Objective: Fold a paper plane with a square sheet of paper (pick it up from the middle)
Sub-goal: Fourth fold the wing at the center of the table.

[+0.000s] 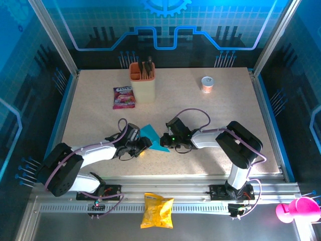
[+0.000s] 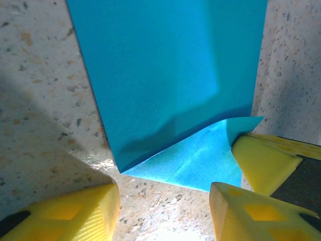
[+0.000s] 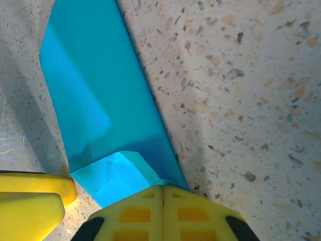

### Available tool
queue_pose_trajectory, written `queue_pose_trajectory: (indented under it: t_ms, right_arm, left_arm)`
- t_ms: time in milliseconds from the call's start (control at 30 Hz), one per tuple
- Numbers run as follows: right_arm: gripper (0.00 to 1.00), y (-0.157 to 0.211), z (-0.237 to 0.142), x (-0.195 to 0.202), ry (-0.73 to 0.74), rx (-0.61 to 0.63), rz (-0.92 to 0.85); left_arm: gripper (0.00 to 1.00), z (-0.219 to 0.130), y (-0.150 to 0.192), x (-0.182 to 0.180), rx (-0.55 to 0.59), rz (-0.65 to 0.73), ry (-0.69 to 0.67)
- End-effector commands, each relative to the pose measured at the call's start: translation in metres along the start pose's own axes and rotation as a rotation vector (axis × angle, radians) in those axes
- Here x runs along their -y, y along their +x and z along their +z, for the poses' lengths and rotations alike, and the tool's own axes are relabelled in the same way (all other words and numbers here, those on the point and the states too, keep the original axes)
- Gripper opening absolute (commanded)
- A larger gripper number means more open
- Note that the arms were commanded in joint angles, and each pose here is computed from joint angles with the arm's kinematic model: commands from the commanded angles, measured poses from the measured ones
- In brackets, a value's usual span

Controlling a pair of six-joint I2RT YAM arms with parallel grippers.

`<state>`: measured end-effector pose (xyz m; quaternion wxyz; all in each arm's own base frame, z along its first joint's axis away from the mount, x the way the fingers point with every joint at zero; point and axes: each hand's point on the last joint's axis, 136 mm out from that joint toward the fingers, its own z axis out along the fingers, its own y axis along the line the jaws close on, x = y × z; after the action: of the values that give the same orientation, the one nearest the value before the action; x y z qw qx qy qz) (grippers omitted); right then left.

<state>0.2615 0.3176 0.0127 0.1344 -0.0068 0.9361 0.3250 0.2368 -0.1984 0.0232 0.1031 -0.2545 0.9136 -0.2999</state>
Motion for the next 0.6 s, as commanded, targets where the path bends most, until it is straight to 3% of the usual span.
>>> queue_pose_trajectory:
  t_ms: [0, 567]
  right_arm:
    - [0.00, 0.0367, 0.0092, 0.0501, 0.141, -0.115, 0.063]
    - [0.00, 0.0392, 0.0133, 0.0570, 0.144, -0.126, 0.076]
  left_arm:
    - [0.50, 0.0022, -0.0149, 0.0239, 0.048, 0.021, 0.057]
    - [0.44, -0.0035, -0.0202, 0.0285, 0.075, 0.034, 0.057]
